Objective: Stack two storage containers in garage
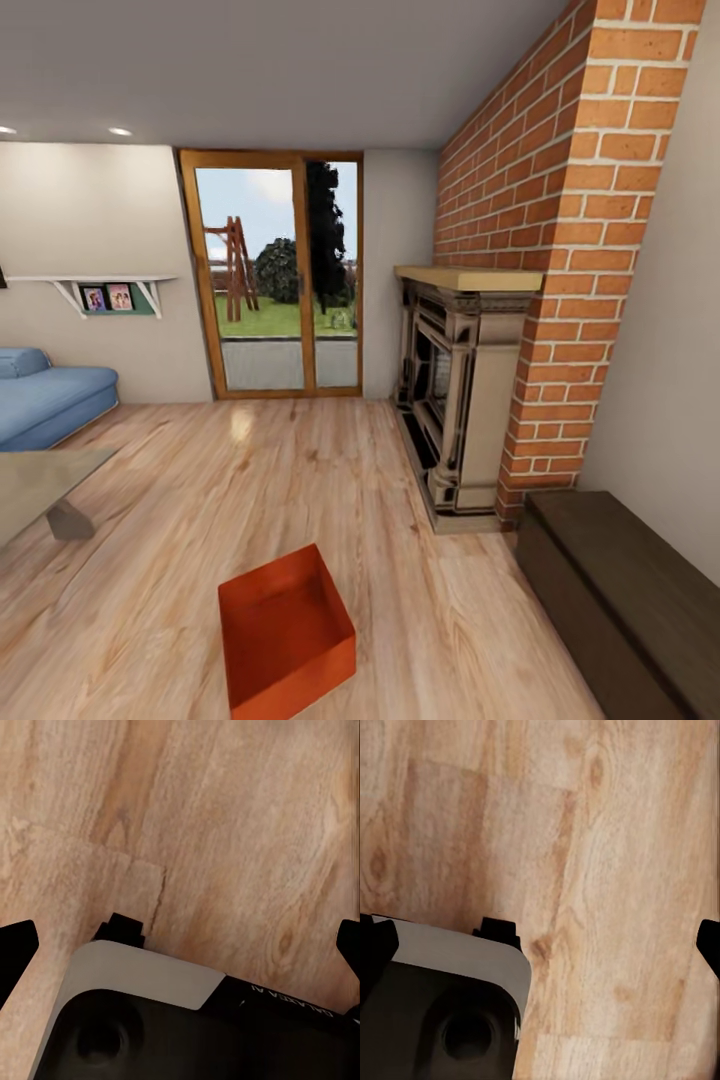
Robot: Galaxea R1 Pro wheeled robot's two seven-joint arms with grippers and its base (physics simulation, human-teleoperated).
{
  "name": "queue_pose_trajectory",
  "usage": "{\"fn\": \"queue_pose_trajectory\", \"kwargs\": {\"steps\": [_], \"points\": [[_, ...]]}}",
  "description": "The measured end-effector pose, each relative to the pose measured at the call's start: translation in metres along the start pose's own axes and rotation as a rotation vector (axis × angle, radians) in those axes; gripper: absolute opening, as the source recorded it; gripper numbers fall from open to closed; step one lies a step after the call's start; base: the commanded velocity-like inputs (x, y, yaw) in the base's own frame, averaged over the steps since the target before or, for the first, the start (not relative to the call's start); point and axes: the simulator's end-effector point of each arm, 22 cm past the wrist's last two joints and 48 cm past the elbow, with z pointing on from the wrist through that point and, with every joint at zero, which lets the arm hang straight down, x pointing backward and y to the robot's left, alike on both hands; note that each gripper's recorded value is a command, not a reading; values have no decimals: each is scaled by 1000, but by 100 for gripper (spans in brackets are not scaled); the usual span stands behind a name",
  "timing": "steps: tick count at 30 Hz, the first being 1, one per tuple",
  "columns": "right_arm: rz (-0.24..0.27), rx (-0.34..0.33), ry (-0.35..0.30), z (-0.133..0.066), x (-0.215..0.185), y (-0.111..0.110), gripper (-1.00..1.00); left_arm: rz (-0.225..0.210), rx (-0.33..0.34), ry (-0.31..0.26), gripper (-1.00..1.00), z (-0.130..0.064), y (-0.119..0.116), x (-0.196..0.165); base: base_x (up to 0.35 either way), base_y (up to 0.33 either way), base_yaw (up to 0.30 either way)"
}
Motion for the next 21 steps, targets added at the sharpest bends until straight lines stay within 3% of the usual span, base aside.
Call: {"fn": "queue_pose_trajectory", "kwargs": {"steps": [21], "points": [[-6,-11,1,0,0,2,100,0,0,0,100,0,0,0,298,-102,0]]}}
